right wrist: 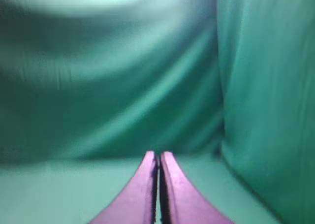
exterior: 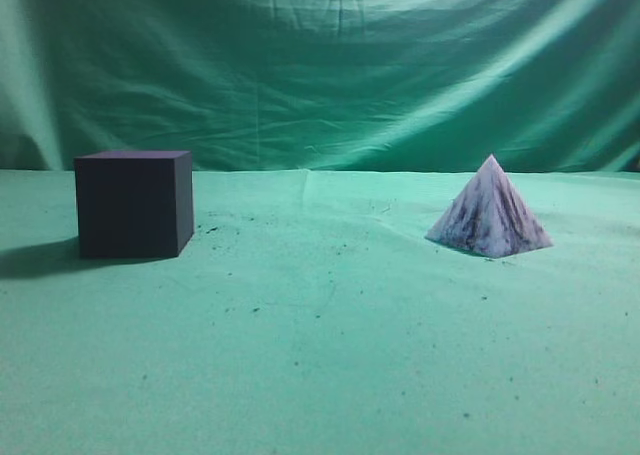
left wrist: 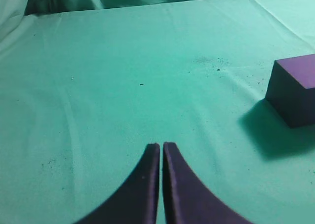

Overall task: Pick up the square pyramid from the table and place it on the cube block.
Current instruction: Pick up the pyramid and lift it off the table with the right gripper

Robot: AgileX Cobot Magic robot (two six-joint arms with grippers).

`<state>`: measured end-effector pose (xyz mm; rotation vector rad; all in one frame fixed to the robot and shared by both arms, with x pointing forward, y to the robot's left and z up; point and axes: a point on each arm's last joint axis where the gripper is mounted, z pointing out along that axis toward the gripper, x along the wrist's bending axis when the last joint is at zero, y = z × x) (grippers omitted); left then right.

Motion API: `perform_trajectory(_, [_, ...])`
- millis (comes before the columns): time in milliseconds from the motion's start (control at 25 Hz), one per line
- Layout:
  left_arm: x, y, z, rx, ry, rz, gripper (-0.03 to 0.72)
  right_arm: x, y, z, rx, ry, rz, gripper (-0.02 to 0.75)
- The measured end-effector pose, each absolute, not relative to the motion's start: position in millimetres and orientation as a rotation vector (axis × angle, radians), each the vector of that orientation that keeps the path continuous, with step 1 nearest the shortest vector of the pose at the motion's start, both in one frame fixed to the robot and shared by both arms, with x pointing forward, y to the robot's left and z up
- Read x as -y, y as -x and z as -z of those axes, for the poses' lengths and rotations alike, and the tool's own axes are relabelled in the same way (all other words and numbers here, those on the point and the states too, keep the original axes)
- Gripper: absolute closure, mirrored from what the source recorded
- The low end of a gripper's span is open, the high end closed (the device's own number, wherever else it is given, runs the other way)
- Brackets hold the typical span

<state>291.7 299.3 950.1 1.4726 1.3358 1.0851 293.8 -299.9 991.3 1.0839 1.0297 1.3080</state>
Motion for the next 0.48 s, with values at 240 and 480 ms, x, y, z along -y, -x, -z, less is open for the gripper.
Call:
perform_trajectory(240, [-299,-292,-950,-1.336,-1.473,-1.085,0.688,298,-285,-1036,-1.043,-0.922,-1.227,0.738])
perform_trajectory(480, [-299,-292,-950,-1.336,-1.473,-1.085,0.688,306,-293,-1086,-1.275,-1.254,-1.037,0.738])
